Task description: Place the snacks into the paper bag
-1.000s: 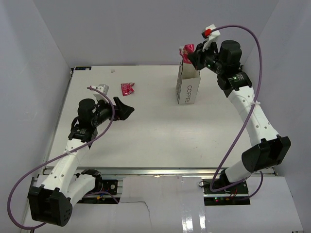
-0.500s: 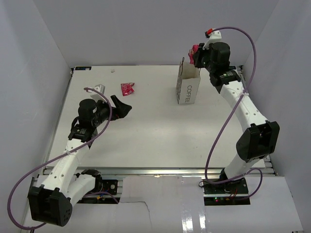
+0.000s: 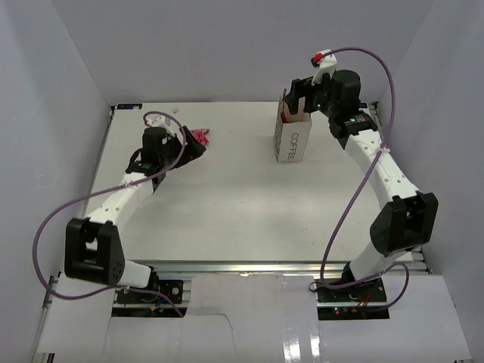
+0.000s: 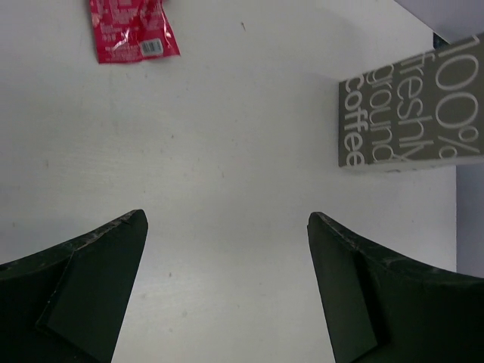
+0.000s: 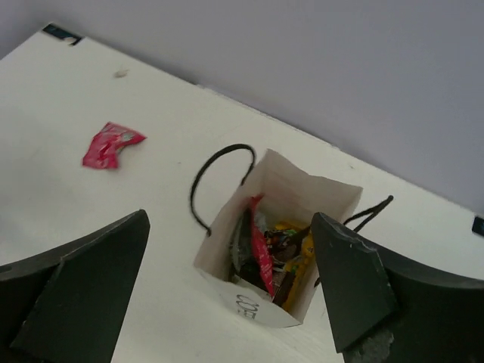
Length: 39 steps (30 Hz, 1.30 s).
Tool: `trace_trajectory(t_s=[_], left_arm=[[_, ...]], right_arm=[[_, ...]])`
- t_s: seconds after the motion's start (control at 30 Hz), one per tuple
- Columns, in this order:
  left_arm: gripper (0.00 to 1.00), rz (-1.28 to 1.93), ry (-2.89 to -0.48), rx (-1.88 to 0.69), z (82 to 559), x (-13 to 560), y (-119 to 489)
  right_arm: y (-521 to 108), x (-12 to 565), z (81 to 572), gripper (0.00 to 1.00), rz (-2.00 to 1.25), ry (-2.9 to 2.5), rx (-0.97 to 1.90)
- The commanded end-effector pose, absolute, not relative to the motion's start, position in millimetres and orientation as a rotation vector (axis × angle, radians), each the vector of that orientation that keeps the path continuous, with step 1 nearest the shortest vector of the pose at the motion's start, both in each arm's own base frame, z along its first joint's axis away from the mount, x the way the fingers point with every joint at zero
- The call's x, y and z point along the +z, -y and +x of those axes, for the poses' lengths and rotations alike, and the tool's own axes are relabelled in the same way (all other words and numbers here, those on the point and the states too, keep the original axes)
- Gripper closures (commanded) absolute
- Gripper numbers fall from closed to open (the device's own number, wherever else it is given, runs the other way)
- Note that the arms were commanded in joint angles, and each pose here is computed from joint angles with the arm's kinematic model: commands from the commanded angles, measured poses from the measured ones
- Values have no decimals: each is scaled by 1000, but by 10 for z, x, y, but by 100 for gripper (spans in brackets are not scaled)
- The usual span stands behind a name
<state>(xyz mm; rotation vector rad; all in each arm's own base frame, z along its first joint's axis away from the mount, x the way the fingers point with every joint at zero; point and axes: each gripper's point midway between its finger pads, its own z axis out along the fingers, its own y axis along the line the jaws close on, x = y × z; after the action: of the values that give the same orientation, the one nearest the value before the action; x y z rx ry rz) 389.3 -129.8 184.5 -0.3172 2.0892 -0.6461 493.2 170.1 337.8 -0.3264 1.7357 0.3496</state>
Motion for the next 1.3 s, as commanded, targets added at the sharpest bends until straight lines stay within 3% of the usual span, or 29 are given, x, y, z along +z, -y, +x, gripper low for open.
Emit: trace_trajectory(t_s=[0.0, 0.1, 0.17, 0.27, 0.4, 0.73, 1.0, 1.1, 1.27], left_arm=[[2, -362, -2085, -562, 4355, 1830, 1228], [2, -307, -2184, -456, 4724, 1468, 1225], [3, -203, -2250, -377, 4945, 1192, 1212], [5, -93, -2284, -308, 5134, 911, 1202], [6, -64, -2204, -192, 5554, 958, 1146], [9, 35, -2234, 35, 6041, 542, 1088], [23, 72, -2301, 76, 6143, 278, 1094], [36, 102, -2306, 70, 6147, 253, 1112], [75, 139, -2318, 19, 6086, 240, 1184]], right_arm=[[-2044, 4014, 4178, 6, -866, -1400, 531], [-2120, 3671, 3515, 5, -1179, -1296, 690], [-2067, 3150, 3056, 7, -1365, -1287, 742], [-1912, 2473, 2569, 8, -1448, -1394, 773], [-1761, 2087, 2206, 8, -1465, -1452, 726], [-1712, 1874, 2104, 8, -1435, -1518, 764], [-1751, 1848, 2131, 8, -1415, -1527, 812], [-1767, 1838, 2142, 8, -1407, -1530, 831], [-1795, 1855, 2185, 8, -1393, -1532, 854]])
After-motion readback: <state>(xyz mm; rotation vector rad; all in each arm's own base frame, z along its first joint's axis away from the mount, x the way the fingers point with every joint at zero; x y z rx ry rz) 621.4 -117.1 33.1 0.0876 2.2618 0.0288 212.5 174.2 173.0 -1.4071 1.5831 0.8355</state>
